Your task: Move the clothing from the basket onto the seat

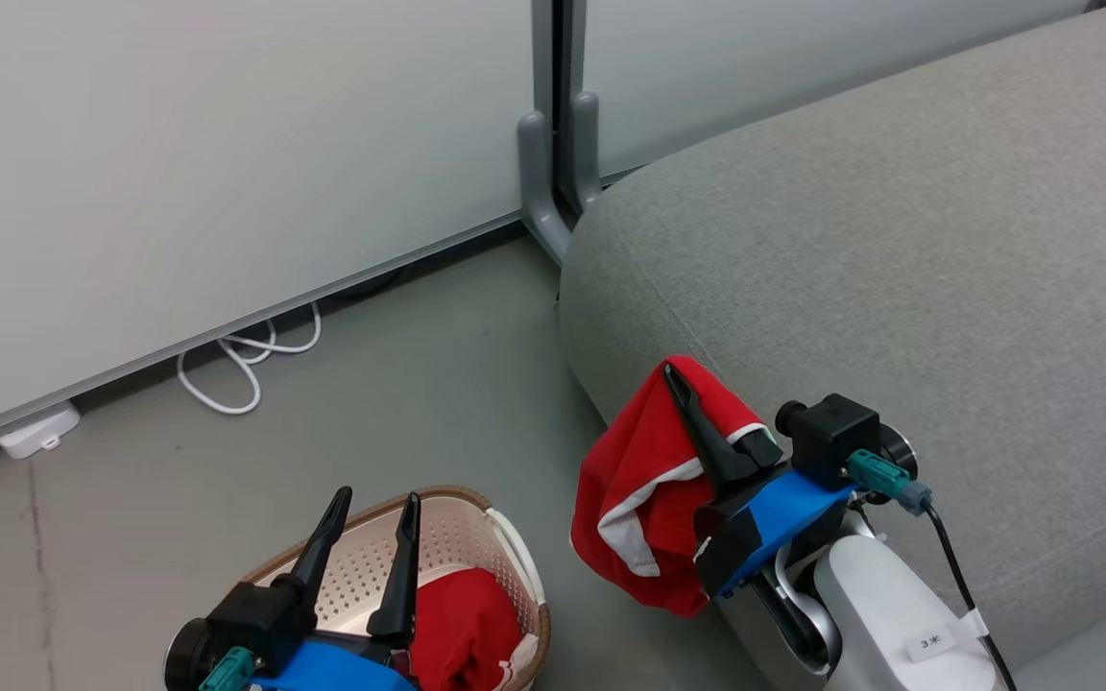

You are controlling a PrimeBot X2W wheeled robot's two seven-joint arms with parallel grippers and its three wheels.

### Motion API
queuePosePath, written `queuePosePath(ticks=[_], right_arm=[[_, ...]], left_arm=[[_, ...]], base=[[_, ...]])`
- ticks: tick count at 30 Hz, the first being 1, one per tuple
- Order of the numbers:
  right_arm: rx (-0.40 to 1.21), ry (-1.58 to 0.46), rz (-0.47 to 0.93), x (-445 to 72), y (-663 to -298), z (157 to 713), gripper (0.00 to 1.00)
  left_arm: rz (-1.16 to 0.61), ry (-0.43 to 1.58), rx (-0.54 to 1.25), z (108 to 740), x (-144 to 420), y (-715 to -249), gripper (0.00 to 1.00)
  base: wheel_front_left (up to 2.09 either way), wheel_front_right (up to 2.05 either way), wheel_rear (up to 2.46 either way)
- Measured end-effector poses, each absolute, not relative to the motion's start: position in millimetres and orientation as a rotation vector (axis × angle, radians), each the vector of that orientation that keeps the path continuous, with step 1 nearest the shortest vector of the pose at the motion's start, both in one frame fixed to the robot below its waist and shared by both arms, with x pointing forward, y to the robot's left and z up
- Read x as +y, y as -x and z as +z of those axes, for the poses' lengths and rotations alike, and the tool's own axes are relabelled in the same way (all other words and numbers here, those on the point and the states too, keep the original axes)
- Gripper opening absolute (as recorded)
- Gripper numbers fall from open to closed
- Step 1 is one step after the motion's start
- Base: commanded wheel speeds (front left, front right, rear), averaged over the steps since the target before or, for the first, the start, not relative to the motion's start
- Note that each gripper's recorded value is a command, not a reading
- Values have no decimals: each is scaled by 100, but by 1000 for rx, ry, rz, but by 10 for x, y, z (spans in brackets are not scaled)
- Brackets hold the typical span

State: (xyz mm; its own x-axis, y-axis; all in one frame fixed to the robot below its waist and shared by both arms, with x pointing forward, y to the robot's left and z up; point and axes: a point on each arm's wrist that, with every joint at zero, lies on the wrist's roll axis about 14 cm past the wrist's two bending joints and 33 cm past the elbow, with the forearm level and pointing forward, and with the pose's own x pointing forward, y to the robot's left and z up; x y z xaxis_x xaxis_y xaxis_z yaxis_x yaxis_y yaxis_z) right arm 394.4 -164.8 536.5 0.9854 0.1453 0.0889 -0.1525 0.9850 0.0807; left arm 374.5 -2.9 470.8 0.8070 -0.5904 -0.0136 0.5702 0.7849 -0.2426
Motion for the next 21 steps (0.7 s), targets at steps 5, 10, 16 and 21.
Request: queuePosePath(ticks=[5,10,16,21], right_arm=[[-80,-82,84,-1875,-3824,5349,0],[-75,-79,30,-2052,-3718,5324,0],[-59,-79,-5,-2162,-3678,5268,0],[-49,-83,-16,-2192,-3691,5232,0]], left_arm=[[-694,233,100,4700,-253,-3738,100],[-750,234,108,4690,-438,-3728,100],[-778,241,117,4665,-541,-3742,100],[-782,240,117,4648,-552,-3784,100]], base=[[0,0,0],[0,0,0],[0,0,0],[0,0,0]])
